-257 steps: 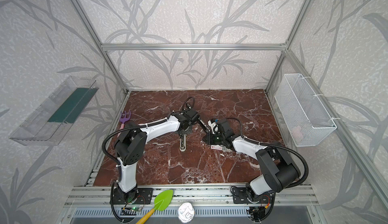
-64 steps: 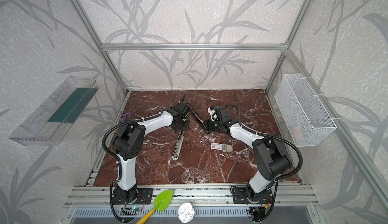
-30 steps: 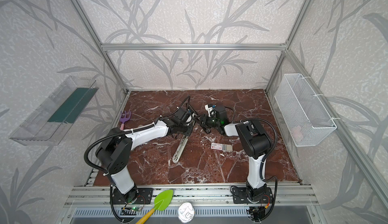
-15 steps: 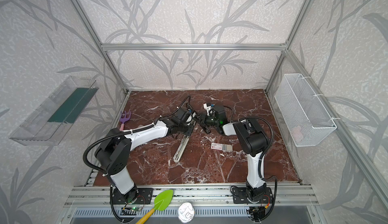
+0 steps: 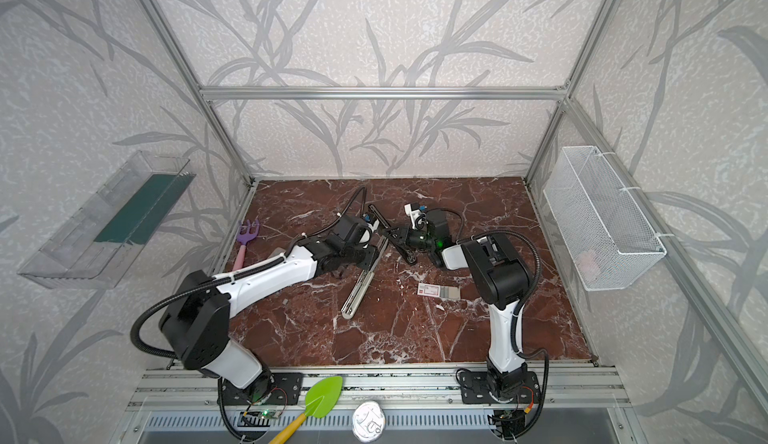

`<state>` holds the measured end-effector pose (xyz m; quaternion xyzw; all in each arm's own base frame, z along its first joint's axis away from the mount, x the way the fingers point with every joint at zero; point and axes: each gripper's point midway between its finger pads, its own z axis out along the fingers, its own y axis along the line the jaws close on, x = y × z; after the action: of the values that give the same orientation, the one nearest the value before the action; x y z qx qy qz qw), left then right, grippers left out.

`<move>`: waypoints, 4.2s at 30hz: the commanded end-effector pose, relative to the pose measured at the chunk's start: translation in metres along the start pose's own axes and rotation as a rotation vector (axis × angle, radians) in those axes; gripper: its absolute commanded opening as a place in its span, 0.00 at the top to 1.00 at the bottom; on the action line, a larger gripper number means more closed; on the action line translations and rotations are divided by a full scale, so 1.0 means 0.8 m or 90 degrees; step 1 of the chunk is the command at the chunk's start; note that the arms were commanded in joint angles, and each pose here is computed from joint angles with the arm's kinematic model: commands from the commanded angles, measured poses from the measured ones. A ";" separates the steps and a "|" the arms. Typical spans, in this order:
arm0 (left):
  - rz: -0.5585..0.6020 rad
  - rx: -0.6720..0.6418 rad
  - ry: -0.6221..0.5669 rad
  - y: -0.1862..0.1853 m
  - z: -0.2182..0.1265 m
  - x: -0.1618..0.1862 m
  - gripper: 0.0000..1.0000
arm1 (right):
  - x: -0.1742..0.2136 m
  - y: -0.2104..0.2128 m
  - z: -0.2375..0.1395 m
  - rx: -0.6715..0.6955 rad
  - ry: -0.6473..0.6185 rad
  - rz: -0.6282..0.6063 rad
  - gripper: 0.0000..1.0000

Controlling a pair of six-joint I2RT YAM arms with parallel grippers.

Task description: Load the staples into the stapler

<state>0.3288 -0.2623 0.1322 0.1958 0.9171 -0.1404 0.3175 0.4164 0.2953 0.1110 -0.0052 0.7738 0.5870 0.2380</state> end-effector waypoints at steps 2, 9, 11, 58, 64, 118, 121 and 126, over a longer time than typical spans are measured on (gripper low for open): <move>-0.038 -0.026 -0.001 0.018 -0.035 0.039 0.56 | -0.022 0.015 -0.010 -0.014 -0.041 -0.064 0.74; -0.113 -0.010 -0.044 0.030 -0.067 0.100 0.49 | -0.028 0.012 -0.018 0.001 -0.050 -0.091 0.74; -0.120 0.008 -0.063 0.030 -0.070 0.112 0.49 | -0.028 0.011 -0.017 0.000 -0.048 -0.090 0.75; 0.000 0.054 -0.122 0.017 -0.019 0.191 0.93 | -0.021 0.010 -0.020 0.007 -0.045 -0.098 0.75; 0.006 0.051 -0.134 0.018 -0.024 0.187 1.00 | -0.006 0.026 -0.025 0.072 -0.022 -0.195 0.75; 0.023 0.069 -0.180 0.012 -0.031 0.183 1.00 | 0.186 0.173 -0.003 0.269 -0.059 -0.792 0.78; 0.023 0.070 -0.182 0.012 -0.032 0.182 1.00 | 0.192 0.175 -0.003 0.269 -0.060 -0.797 0.78; 0.022 0.068 -0.184 0.013 -0.032 0.181 1.00 | 0.207 0.181 -0.002 0.257 -0.066 -0.798 0.78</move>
<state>0.2015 -0.2008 0.0378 0.2444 0.8627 -0.1920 0.3989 0.2573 0.3575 0.1570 -0.3931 0.7277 0.0888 0.5550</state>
